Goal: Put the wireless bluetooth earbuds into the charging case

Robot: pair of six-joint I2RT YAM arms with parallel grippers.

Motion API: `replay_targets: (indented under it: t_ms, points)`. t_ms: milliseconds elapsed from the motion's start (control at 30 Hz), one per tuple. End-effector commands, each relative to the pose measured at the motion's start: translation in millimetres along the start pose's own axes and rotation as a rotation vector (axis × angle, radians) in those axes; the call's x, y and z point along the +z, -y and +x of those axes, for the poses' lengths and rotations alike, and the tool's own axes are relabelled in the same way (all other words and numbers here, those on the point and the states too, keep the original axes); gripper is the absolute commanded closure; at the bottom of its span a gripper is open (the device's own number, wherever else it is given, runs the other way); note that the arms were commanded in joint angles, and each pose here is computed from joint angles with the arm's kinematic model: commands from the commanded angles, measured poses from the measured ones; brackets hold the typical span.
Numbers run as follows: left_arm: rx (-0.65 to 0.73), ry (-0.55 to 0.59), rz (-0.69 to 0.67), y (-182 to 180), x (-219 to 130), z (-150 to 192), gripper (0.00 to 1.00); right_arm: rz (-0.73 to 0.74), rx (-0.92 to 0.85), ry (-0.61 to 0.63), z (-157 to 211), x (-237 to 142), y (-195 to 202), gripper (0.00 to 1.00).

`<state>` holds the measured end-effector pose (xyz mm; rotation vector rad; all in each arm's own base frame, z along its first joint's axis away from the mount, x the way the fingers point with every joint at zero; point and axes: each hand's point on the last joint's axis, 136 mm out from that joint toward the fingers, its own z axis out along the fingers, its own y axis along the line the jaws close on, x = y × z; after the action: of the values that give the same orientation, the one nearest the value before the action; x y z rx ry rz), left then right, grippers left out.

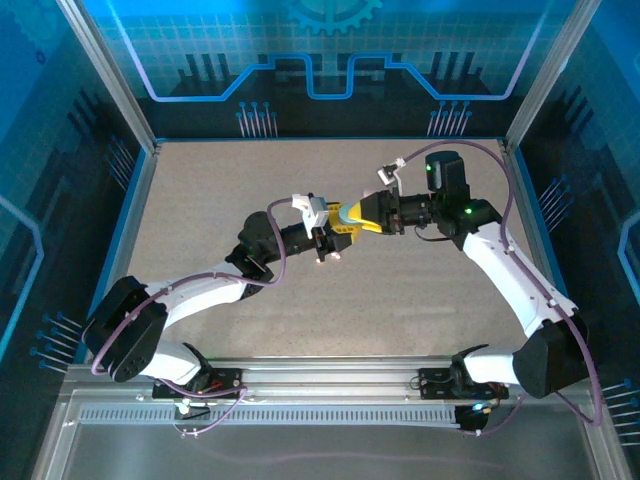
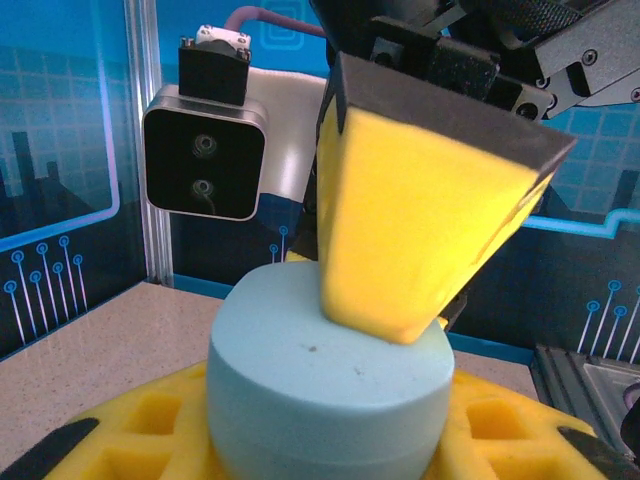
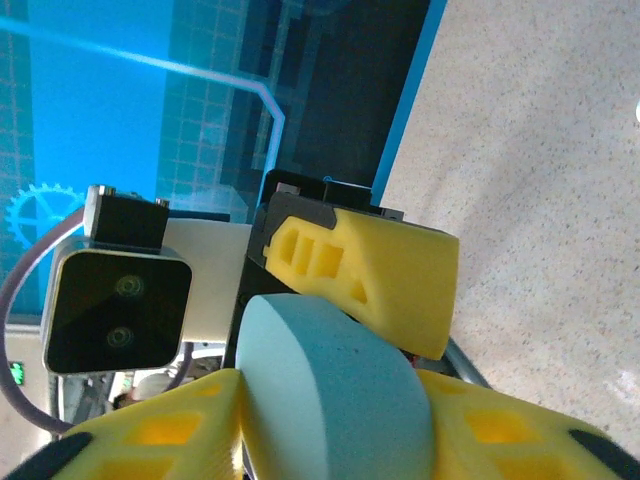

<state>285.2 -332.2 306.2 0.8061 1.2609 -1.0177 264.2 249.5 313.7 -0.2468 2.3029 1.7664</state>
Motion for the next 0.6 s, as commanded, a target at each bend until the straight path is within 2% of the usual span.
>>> replay_targets:
  t_ms: [0,133,367,467,567]
  points:
    - [0.045,0.053,-0.036,-4,-6,-18,0.67,0.016,-0.01,-0.009,4,0,0,0.66]
    - [0.049,0.029,-0.041,-4,-7,-13,0.63,0.05,-0.009,0.044,-4,-6,5,0.78]
    - [0.058,-0.007,-0.062,-6,-9,-4,0.46,0.078,-0.015,0.139,-16,-16,10,0.81]
    - [0.06,-0.043,-0.071,-8,-11,2,0.38,0.099,-0.036,0.21,-23,-28,12,0.81]
    - [0.076,-0.06,-0.09,-9,-15,5,0.35,0.145,-0.047,0.303,-31,-44,20,0.81]
